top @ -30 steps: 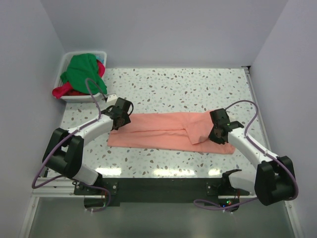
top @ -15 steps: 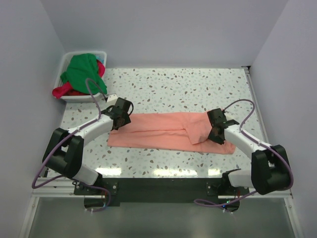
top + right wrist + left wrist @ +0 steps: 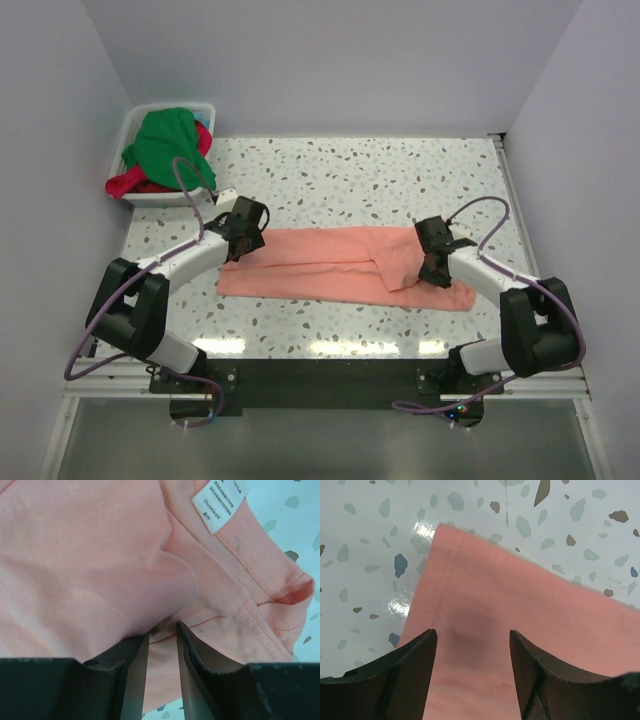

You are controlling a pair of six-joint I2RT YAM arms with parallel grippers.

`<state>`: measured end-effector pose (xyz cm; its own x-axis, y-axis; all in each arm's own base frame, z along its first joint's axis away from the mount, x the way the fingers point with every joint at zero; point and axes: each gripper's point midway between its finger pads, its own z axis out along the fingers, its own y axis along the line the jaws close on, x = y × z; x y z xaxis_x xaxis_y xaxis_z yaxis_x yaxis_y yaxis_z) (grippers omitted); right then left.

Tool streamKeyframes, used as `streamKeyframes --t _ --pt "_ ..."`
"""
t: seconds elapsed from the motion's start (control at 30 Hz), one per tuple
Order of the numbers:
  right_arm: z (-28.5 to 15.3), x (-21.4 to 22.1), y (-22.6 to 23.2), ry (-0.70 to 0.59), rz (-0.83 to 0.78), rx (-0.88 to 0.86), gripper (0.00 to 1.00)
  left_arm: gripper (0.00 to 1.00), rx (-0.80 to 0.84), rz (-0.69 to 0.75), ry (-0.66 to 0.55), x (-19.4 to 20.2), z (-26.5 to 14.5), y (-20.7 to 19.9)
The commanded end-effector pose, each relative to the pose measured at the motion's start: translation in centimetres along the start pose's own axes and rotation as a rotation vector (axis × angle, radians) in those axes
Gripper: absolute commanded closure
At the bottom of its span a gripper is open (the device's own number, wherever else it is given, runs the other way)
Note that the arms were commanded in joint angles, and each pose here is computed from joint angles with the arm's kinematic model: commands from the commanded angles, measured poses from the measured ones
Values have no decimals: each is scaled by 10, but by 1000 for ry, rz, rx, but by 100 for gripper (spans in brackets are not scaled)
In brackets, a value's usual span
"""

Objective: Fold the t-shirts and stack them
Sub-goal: Fold the tshirt

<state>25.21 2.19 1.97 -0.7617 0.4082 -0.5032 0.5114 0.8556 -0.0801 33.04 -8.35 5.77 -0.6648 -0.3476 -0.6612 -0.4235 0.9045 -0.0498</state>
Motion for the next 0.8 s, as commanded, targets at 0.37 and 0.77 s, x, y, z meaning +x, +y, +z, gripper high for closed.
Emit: streamKeyframes --t 0.37,0.77 --pt "-2 -41 23 -99 21 -21 74 35 32 2 -28 -7 -3 -8" --pt "-10 -45 20 -106 27 -17 100 35 29 1 -32 -9 -4 -7"
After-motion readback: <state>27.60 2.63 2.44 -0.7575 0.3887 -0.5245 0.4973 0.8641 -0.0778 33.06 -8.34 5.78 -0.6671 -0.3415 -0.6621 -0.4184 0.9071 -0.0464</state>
